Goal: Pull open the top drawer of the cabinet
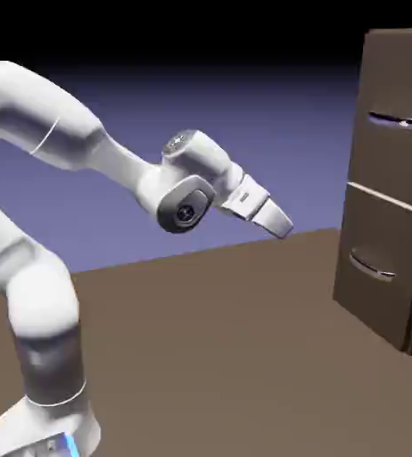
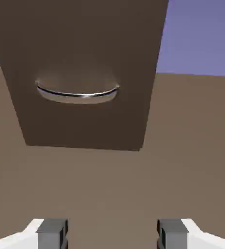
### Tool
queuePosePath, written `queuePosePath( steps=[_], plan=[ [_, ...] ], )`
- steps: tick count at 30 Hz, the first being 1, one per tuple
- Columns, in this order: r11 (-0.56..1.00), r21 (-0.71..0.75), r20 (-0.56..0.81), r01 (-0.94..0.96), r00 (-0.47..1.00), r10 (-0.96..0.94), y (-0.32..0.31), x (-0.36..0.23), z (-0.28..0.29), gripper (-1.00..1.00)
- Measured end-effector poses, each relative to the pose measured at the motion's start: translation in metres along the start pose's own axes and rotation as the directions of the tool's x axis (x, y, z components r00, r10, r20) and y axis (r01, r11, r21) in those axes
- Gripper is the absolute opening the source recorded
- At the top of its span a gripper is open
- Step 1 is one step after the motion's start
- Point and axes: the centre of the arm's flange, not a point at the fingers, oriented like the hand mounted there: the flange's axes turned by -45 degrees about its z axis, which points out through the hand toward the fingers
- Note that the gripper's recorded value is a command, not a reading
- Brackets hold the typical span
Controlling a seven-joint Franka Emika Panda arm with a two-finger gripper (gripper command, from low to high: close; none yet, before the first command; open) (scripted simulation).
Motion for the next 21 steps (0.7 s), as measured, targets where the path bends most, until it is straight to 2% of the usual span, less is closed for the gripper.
queuePosePath(
  steps=[10, 21],
  plan=[
    [0.927, 0.095, -0.019, -0.363, 0.931, 0.366, 0.044, 0.054, 0.028, 0.00],
    [0.728, 0.153, -0.031, -0.668, 0.733, 0.680, 0.084, 0.090, 0.068, 0.00]
  ],
)
